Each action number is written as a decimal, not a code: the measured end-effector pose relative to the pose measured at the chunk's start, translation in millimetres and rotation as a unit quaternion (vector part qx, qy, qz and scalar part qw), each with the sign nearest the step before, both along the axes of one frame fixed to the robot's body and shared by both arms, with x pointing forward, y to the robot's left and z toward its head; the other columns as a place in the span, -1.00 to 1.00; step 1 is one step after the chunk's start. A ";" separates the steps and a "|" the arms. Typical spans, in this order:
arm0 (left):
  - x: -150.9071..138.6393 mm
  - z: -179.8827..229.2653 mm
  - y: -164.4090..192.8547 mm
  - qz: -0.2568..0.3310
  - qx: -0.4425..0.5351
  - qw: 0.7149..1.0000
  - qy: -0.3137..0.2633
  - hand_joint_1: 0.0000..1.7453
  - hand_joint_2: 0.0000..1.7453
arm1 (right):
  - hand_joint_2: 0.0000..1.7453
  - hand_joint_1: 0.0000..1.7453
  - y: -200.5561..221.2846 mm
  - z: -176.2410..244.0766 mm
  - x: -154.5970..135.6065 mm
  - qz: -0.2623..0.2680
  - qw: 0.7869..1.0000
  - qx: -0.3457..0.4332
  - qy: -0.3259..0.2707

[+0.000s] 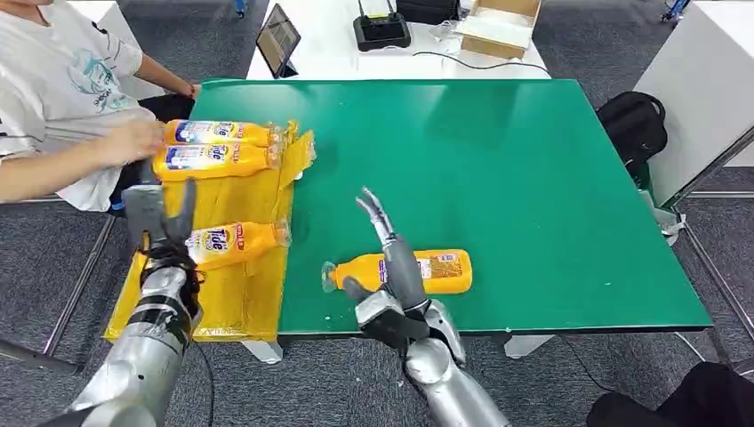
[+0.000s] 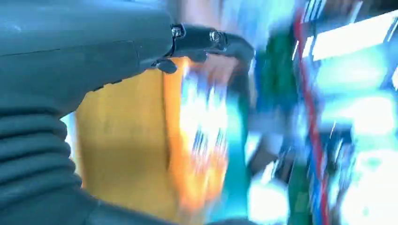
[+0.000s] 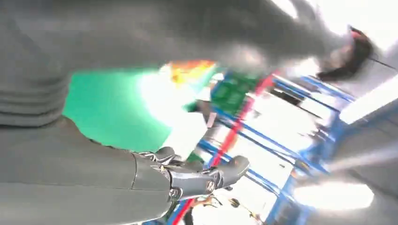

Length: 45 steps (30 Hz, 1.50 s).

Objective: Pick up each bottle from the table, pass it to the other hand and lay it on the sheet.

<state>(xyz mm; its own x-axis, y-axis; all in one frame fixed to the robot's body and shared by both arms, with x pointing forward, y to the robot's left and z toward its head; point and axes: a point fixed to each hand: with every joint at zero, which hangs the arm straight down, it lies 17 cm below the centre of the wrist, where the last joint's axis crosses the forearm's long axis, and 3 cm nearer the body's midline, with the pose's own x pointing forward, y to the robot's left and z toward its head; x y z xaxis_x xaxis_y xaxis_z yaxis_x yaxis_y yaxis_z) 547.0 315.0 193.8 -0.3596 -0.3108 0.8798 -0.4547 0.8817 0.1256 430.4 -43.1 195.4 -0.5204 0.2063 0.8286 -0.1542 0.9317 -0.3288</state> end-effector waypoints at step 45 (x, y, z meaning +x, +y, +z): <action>-88.2 7.8 -65.2 -0.037 -0.021 0.997 -0.067 -1.00 1.00 | 1.00 -1.00 -150.2 -185.8 72.9 -0.006 0.892 -0.367 0.264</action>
